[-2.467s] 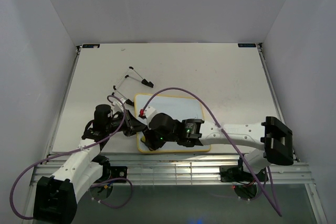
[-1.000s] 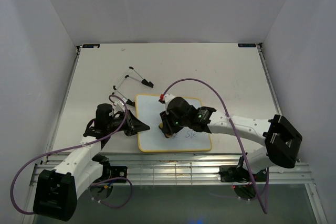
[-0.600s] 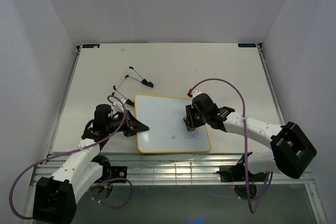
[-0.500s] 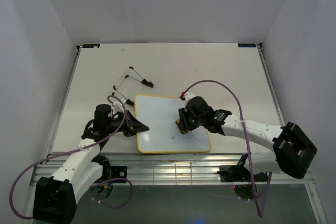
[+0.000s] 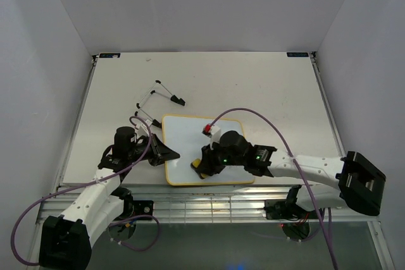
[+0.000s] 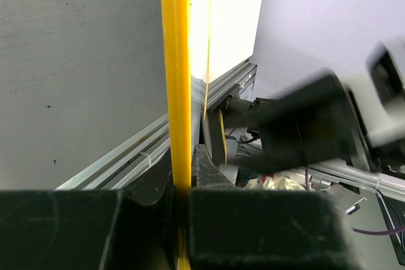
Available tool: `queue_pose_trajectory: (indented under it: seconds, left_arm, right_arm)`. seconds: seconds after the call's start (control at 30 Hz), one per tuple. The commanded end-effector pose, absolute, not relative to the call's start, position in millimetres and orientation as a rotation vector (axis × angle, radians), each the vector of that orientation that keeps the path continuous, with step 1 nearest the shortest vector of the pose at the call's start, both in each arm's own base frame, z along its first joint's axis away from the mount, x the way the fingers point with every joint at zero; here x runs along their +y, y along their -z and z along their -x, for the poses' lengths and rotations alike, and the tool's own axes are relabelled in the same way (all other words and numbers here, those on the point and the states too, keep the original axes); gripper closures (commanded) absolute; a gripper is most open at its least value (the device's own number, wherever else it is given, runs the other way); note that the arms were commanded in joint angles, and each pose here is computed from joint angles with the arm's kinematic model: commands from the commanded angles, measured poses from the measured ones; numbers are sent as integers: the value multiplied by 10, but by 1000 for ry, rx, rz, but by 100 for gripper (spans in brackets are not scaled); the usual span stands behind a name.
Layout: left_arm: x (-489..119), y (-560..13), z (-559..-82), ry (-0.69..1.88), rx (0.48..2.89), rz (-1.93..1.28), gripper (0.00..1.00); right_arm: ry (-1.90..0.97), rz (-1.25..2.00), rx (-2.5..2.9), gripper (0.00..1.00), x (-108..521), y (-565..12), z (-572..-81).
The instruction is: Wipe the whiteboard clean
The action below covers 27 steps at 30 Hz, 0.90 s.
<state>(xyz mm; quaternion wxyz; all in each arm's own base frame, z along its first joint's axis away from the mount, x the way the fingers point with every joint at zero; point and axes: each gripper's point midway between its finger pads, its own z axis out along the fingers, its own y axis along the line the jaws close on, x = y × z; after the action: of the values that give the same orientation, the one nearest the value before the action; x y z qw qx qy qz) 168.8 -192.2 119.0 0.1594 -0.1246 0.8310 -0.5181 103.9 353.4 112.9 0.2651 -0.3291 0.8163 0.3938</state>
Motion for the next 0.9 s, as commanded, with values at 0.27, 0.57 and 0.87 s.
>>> queue_pose_trajectory:
  seconds: [0.27, 0.57, 0.87]
  left_arm:
    - [-1751, -1433, -2021, 1244, 2266, 335, 100]
    - [-1563, -1412, -2042, 1170, 2282, 345, 100]
    - [-1506, -1392, -2027, 1218, 2278, 336, 100]
  right_arm:
    - [-586, 423, 2833, 75, 1783, 202, -1026]
    - [-503, 338, 2852, 75, 1699, 164, -1127]
    - [-416, 268, 2877, 75, 1519, 153, -1199]
